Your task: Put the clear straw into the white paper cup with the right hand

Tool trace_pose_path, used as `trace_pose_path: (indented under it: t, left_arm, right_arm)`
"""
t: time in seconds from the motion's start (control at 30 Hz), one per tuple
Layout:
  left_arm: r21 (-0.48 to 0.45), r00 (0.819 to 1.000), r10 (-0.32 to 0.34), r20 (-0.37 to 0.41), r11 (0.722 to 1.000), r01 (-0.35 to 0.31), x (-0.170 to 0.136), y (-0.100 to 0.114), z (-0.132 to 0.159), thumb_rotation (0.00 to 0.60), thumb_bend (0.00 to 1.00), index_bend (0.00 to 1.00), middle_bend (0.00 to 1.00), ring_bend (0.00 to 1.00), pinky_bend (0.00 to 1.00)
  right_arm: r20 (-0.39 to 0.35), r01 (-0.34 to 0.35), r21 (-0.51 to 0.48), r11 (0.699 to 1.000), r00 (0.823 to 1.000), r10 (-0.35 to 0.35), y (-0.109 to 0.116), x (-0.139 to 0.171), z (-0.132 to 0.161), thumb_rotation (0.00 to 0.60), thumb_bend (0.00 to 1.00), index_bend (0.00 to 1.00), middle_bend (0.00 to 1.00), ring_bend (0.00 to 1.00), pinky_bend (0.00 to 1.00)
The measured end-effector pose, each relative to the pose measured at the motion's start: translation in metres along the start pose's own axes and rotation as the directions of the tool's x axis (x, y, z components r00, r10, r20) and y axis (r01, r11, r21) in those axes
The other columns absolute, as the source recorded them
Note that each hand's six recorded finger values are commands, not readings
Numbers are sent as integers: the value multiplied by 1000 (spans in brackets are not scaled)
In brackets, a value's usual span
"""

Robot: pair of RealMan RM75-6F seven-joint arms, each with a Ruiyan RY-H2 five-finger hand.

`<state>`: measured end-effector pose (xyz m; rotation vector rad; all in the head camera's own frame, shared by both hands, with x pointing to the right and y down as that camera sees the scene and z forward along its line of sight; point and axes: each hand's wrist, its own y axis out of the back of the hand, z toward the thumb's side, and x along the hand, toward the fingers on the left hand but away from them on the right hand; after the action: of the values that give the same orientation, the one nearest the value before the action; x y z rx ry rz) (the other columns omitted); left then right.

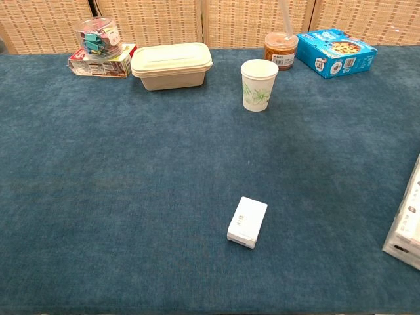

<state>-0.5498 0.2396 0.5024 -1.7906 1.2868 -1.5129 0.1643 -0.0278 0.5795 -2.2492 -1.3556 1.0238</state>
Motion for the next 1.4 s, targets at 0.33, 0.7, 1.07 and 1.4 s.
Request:
trace_pose_path:
  t: [0.33,0.7,1.07,1.4]
  left_arm:
    - [-11,1000,-2,-4,1000,2,1,2,-2,600,0,0,0,0,0]
    - [-17,1000,-3,-4,1000,3,2,3,-4,600,0,0,0,0,0]
    - [-20,1000,-2,-4,1000,2,2,4,-5,600,0,0,0,0,0]
    - [-18,1000,-4,-4,1000,4,2,3,-4,600,0,0,0,0,0]
  right_arm:
    - [60,7,-283,959,998,11,-10,-13,-7,600,476,586,0,0,0]
    - [84,16,-378,926,996,18,-22,-21,-11,600,475,586,0,0,0]
    - [111,8,-433,901,993,45,-32,-22,-18,600,475,586,0,0,0]
    - [129,10,-432,902,990,51,-35,-24,-32,600,475,586,0,0,0]
